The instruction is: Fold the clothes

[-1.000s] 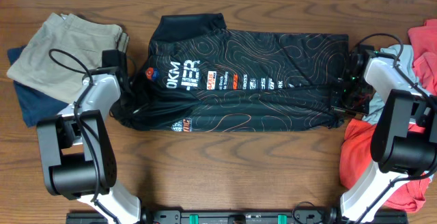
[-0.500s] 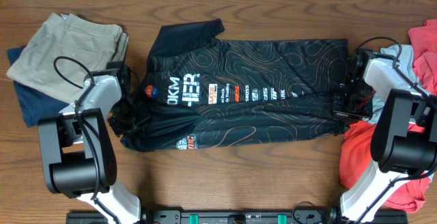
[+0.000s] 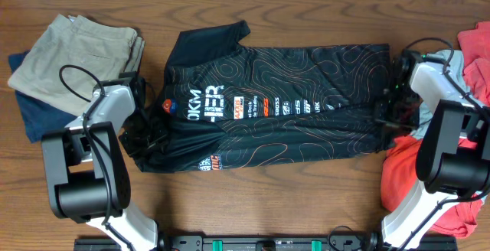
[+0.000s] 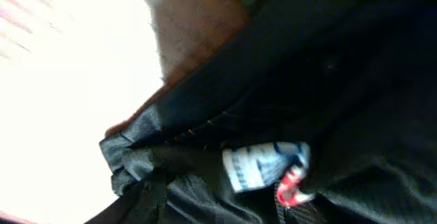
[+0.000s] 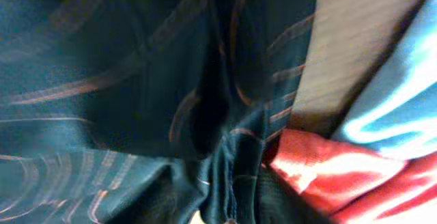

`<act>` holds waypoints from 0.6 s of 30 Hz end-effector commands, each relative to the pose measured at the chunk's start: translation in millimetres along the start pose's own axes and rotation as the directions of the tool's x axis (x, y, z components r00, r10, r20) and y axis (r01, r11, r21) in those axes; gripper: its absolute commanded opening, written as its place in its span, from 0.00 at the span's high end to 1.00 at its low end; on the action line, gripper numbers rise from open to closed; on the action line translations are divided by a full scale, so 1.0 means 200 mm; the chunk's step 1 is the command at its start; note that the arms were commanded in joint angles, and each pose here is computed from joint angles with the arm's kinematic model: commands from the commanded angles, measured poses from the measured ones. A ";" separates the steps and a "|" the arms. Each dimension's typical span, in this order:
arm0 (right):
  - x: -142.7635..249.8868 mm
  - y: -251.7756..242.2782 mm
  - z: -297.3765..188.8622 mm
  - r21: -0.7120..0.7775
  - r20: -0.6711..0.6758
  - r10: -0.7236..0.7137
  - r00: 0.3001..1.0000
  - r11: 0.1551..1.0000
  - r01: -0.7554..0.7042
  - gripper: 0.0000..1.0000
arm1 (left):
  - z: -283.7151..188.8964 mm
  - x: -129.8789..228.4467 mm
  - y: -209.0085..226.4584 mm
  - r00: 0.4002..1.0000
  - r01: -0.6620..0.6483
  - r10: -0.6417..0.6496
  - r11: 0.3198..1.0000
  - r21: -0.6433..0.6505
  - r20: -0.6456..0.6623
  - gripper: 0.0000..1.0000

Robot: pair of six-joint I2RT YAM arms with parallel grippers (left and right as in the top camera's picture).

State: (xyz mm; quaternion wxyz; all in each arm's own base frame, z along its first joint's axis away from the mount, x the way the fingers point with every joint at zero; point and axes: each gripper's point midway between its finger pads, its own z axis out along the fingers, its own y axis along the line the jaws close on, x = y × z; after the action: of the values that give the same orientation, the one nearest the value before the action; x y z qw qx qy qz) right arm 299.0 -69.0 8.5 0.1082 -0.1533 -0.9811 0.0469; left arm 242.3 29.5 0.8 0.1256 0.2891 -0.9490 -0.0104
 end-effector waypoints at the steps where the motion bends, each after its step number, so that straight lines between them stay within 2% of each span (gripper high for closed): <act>1: -0.12 -0.02 -0.15 -0.027 0.103 0.034 0.994 0.999 -0.031 0.54 | -0.20 -0.13 -0.05 0.985 -0.042 0.031 0.997 0.059 0.169 0.38; 3: -0.16 -0.02 -0.21 -0.034 0.139 0.039 0.990 0.999 -0.034 0.53 | -0.29 -0.19 -0.08 0.968 -0.051 0.025 0.994 0.097 0.250 0.28; 6: -0.21 -0.01 -0.28 -0.043 0.186 0.044 0.982 0.998 -0.037 0.55 | -0.41 -0.26 -0.14 0.932 -0.093 0.032 0.984 0.154 0.360 0.20; 12: -0.25 0.00 -0.32 -0.062 0.224 0.048 0.973 0.997 -0.035 0.55 | -0.57 -0.38 -0.32 0.875 -0.203 0.037 0.933 0.298 0.482 0.18; 18: -0.30 0.01 -0.33 -0.077 0.263 0.062 0.963 0.996 -0.043 0.51 | -0.73 -0.51 -0.38 0.796 -0.276 0.039 0.912 0.305 0.604 0.18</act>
State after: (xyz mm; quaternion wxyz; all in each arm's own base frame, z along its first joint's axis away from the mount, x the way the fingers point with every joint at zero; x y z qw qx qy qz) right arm 362.4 -76.6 48.8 -0.0070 -0.1610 -0.9862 0.0387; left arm 382.0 30.0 92.4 -0.1952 0.2353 -0.9482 0.0860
